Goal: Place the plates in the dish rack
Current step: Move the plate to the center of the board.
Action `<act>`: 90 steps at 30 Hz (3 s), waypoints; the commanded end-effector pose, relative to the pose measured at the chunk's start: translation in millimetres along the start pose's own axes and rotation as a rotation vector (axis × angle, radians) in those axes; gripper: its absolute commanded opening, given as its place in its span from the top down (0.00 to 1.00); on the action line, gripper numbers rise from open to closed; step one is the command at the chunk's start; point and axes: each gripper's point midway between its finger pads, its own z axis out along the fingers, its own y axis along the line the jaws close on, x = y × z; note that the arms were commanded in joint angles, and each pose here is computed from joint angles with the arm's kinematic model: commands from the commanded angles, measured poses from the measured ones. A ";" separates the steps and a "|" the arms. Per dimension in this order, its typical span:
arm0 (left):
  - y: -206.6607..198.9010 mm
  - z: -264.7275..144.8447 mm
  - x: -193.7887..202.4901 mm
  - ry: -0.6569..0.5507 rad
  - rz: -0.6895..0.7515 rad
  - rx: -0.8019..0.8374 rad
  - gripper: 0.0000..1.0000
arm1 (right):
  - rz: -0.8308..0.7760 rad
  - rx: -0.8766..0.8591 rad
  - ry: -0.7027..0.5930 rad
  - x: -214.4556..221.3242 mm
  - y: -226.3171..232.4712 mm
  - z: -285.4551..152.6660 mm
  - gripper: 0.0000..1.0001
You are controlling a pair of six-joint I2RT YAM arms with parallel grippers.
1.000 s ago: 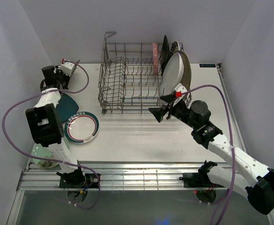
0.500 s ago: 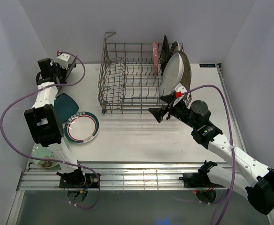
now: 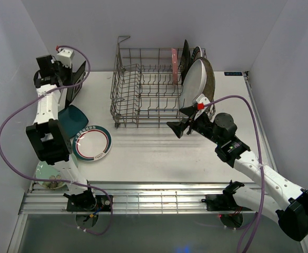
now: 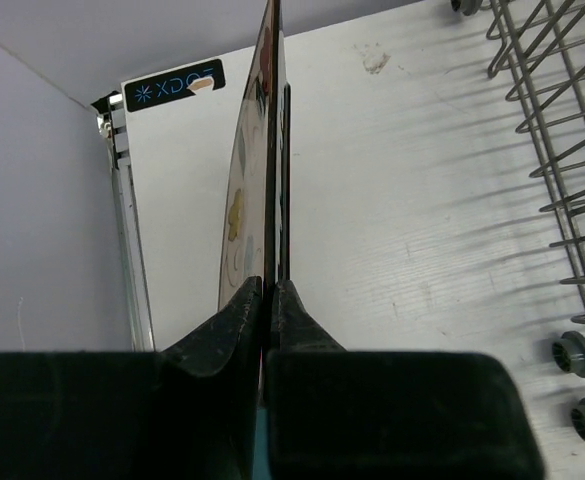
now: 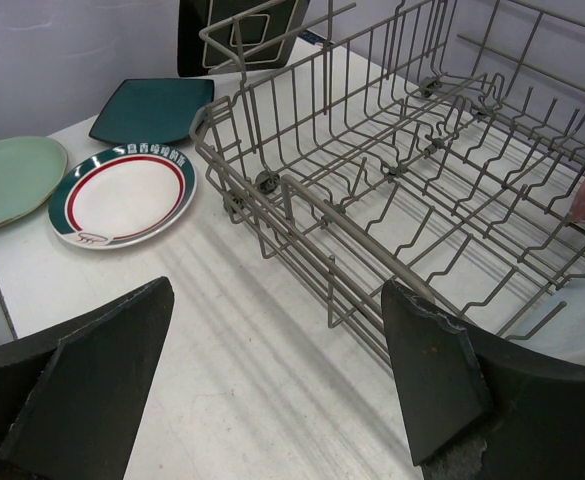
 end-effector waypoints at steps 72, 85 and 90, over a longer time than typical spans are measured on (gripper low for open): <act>-142.3 -136.4 130.4 -0.227 0.341 0.146 1.00 | 0.054 -0.256 -0.004 -6.1 35.7 32.3 0.10; -153.5 -149.5 175.0 -0.185 0.501 0.119 1.00 | 0.057 -0.270 -0.006 -6.3 38.4 30.9 0.10; -163.0 -149.7 199.7 -0.142 0.540 0.157 1.00 | 0.058 -0.275 -0.006 -6.4 39.9 29.8 0.10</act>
